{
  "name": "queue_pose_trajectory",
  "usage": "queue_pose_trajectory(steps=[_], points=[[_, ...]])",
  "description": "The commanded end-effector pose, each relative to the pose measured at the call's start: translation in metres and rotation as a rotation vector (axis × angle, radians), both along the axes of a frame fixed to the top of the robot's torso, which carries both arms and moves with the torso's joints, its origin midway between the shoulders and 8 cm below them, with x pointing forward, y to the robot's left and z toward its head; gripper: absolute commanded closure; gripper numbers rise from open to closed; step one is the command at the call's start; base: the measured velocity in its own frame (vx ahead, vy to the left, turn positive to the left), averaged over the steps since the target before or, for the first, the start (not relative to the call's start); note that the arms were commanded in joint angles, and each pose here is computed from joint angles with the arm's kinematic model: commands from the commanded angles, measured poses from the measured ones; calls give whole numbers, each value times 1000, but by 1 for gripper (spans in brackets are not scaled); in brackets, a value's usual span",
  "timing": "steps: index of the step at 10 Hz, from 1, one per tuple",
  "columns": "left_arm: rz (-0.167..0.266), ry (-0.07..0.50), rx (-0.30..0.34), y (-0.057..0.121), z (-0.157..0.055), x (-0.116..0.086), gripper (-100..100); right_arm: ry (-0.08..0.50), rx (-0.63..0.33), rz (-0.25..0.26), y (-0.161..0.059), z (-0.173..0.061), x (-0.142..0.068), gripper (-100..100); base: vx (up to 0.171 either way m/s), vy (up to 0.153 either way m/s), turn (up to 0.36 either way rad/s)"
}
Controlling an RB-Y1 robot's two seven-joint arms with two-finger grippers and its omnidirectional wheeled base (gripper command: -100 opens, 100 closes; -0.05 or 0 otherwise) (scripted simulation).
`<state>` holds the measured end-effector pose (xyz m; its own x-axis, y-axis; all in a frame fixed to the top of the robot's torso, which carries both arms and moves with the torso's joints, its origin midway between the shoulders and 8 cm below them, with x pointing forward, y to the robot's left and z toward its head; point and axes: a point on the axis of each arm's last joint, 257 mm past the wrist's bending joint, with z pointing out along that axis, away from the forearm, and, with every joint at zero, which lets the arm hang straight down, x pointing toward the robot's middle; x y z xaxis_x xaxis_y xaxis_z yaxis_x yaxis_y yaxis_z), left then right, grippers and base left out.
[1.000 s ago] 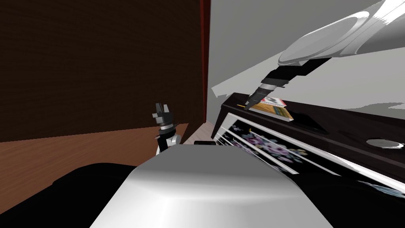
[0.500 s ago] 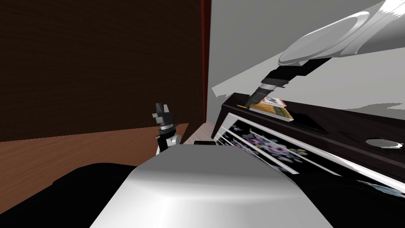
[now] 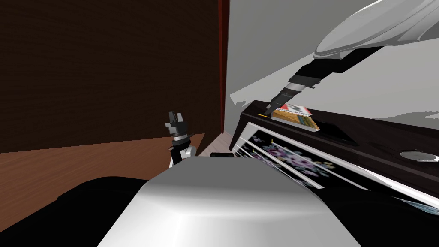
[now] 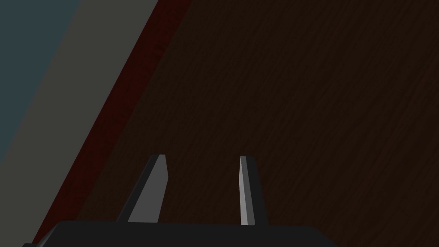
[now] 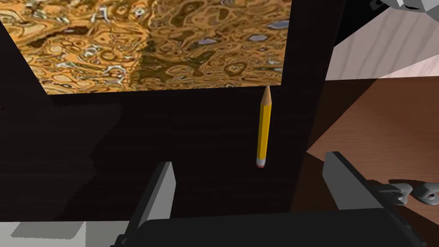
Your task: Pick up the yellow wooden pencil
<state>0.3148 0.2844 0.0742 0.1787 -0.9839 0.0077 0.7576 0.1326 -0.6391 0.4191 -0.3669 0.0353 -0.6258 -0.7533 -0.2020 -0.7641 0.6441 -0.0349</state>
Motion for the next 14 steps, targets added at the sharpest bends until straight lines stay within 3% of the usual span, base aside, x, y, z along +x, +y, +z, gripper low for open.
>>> queue_pose_trajectory(steps=[1,4,8,9,10,11,13,14], points=[[0,0,0,0,0,0,0,-72,20,4,-3,15,9,-100,-23,29,46],[0,0,0,0,0,0,0,-149,50,-6,-18,21,19,-100,-40,61,53],[0,0,0,0,0,0,0,-146,72,-47,-44,-7,15,-100,-37,52,37],[0,0,0,0,0,0,0,-149,71,-40,-39,-3,15,-100,-17,28,-1],[0,0,0,0,0,0,0,-150,71,-41,-40,-4,15,0,0,0,0],[0,0,0,0,0,0,0,-149,70,-53,-52,-18,14,-100,11,40,95],[0,0,0,0,0,0,0,-148,70,-54,-53,-21,13,-100,22,41,38],[0,0,0,0,0,0,0,-150,69,-55,-54,-21,13,100,0,0,0]])
